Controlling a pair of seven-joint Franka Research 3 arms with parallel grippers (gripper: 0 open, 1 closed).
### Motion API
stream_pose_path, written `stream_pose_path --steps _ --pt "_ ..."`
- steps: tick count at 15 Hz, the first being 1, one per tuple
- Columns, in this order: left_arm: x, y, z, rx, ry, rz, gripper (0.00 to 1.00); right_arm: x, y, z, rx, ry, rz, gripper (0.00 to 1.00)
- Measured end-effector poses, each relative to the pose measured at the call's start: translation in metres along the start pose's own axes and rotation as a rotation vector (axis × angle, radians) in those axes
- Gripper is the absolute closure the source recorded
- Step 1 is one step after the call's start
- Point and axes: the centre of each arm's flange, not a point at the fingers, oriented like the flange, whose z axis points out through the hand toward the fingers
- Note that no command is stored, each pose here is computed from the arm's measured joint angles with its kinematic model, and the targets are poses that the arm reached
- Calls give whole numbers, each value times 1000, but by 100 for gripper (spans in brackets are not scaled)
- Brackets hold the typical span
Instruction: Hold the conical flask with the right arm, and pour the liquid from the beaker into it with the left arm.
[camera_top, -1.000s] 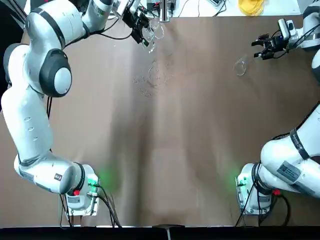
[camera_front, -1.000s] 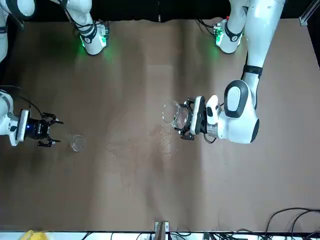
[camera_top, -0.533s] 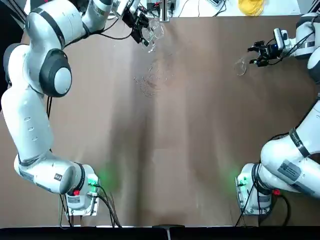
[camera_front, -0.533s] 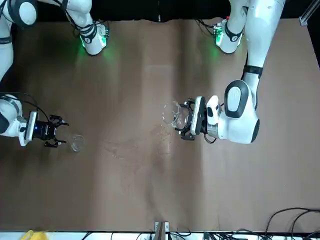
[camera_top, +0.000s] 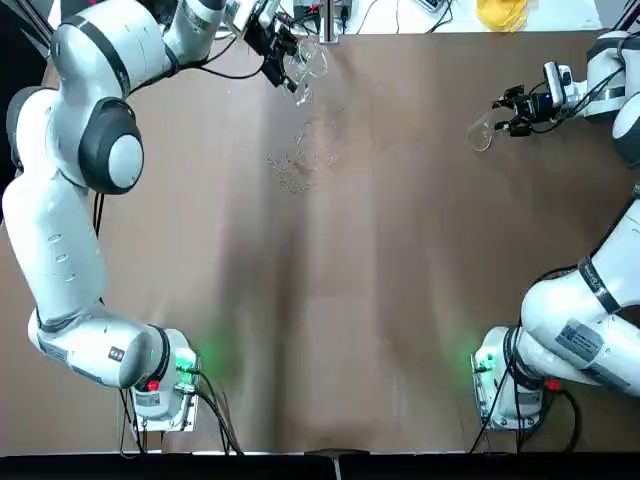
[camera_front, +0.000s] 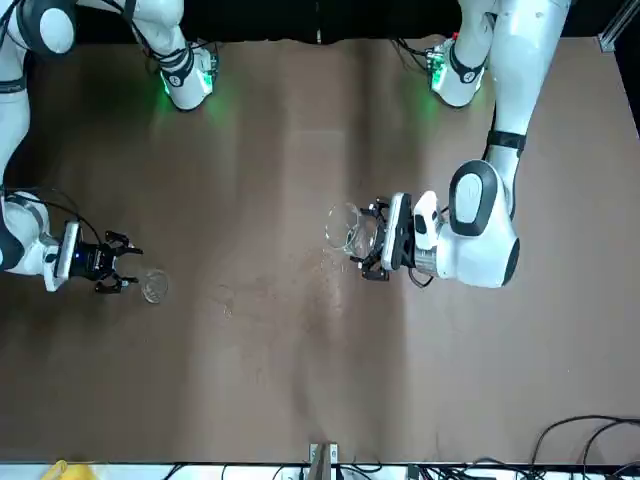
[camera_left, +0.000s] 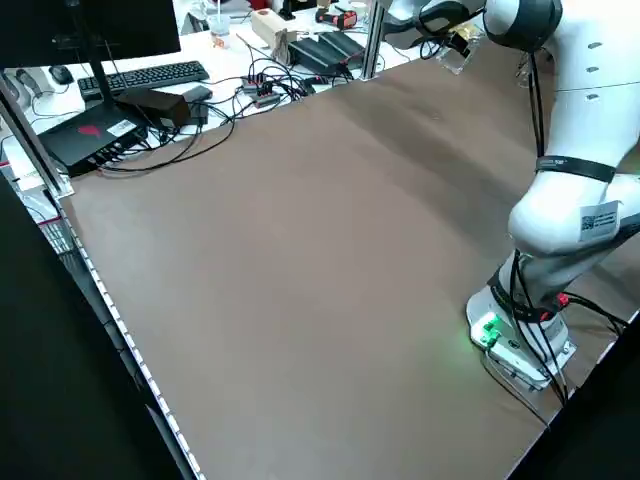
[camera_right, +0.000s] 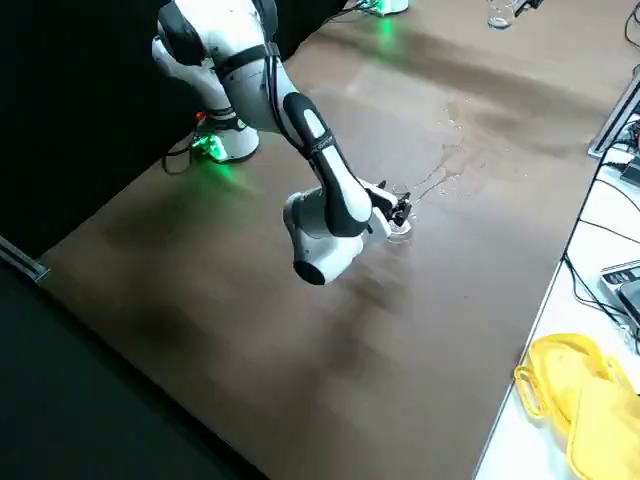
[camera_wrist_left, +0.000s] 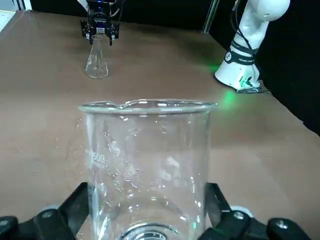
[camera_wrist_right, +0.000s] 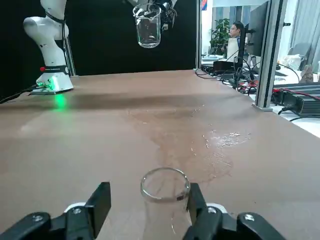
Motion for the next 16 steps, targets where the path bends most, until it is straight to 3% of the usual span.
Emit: stream_pose_path --steps 10,12,16 --pt "-2 0 0 -4 -25 8 3 -4 2 12 4 16 -13 44" --pt "-2 0 0 -4 -27 8 3 -2 5 15 8 17 -19 59" --pt "-3 1 1 -7 -36 11 3 13 19 41 52 8 -41 61"
